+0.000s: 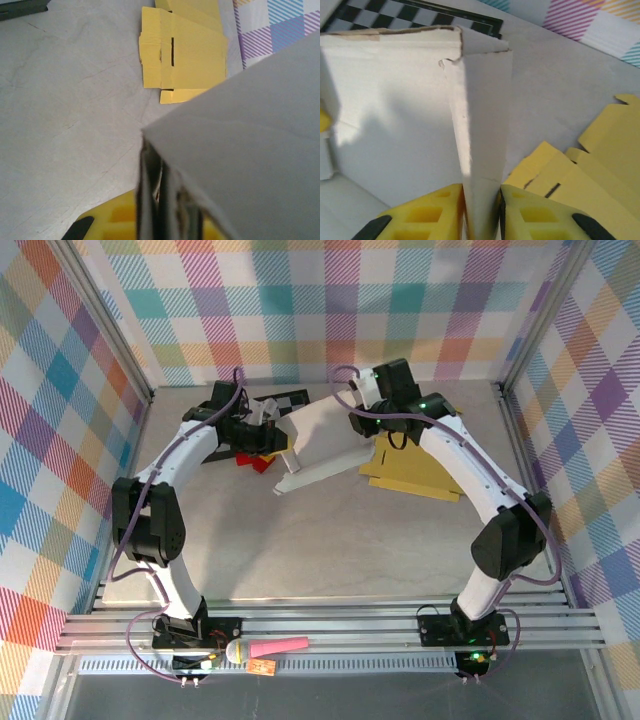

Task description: Fold the paper box

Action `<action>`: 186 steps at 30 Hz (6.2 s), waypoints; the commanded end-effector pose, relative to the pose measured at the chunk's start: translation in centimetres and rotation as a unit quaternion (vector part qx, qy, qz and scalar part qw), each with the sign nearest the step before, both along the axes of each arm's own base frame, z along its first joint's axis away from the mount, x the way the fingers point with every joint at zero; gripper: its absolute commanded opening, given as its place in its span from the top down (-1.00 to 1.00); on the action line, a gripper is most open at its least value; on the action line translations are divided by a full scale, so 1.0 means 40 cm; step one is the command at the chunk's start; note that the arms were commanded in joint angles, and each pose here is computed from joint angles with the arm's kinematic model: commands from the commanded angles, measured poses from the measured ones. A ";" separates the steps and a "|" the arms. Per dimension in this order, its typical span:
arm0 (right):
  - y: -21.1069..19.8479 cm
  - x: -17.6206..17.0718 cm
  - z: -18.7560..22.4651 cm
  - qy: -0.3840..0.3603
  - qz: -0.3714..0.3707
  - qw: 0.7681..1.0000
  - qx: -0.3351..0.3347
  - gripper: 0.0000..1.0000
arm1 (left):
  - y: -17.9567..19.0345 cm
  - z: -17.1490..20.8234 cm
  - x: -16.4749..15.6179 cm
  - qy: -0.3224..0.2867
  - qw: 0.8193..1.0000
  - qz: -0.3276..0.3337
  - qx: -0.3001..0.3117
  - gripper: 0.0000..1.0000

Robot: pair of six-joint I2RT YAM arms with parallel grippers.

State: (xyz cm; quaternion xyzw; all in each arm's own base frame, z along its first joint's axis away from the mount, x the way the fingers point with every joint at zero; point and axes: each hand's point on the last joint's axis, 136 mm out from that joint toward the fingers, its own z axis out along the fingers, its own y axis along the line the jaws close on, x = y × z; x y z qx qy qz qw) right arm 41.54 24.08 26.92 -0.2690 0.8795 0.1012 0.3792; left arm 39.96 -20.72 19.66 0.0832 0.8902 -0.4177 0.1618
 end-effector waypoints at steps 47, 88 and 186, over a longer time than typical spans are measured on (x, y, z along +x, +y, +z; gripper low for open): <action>-0.086 -0.281 -0.399 0.004 -0.322 0.923 -0.211 1.00 | 0.004 -0.344 -0.186 0.011 0.962 0.158 0.225 1.00; -0.070 -0.306 -0.456 0.036 -0.305 0.935 -0.178 1.00 | 0.016 -0.394 -0.227 -0.067 0.890 0.191 0.408 0.58; -0.032 -0.244 -0.269 0.095 -0.075 0.991 -0.058 -0.02 | -0.022 -0.263 -0.163 -0.155 0.916 0.039 0.368 1.00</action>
